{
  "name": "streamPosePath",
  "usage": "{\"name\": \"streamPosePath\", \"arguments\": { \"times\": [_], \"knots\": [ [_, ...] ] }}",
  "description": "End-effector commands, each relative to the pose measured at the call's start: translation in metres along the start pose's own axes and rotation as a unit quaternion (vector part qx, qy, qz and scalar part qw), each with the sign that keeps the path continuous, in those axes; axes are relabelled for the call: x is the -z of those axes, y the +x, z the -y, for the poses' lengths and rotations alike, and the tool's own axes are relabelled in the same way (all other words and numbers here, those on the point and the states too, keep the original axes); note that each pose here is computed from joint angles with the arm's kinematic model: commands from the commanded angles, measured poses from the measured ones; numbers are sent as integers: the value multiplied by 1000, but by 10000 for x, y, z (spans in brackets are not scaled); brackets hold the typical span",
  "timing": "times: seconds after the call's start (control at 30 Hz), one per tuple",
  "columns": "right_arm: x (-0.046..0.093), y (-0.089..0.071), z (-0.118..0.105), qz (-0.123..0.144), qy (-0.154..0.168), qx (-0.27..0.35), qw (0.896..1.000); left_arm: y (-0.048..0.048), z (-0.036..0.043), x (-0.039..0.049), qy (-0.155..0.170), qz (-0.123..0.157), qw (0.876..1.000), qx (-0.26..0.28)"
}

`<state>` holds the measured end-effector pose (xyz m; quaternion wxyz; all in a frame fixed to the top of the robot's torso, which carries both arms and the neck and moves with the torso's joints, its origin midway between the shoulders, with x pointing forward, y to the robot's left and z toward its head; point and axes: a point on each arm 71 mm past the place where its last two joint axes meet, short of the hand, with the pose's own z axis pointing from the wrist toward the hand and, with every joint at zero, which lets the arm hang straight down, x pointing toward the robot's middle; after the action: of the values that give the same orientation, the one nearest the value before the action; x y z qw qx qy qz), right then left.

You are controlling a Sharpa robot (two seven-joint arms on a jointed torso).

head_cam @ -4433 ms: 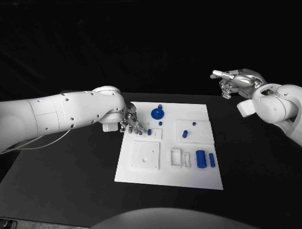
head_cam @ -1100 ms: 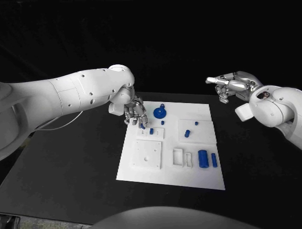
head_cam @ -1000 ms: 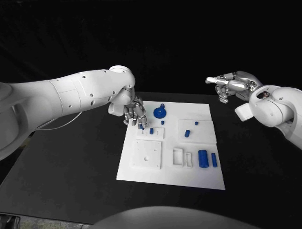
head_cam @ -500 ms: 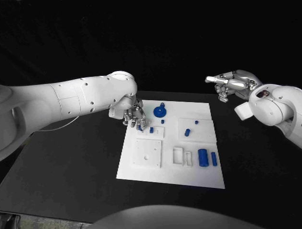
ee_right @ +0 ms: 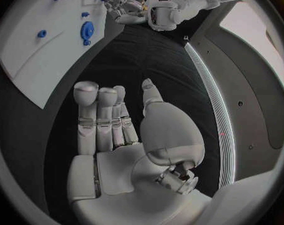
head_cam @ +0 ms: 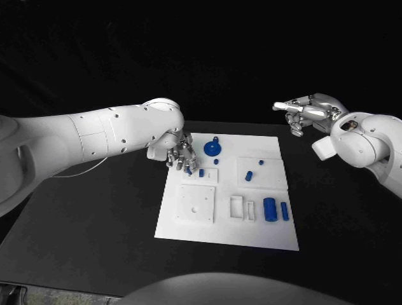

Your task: Assemble the parts on the task board

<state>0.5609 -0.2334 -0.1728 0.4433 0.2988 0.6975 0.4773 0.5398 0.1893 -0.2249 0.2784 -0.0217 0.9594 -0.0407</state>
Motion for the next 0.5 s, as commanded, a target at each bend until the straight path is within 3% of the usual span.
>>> {"name": "streamPosePath", "arguments": {
  "times": [0.03, 0.5],
  "knots": [
    [0, 17, -4, -9, -4, 3, 1000, 22, 16, -14, 3, 0, 1000, -4],
    [1, 14, 7, -9, -2, 3, 1000, 53, -9, -12, -2, -15, 1000, -14]
  ]
}}
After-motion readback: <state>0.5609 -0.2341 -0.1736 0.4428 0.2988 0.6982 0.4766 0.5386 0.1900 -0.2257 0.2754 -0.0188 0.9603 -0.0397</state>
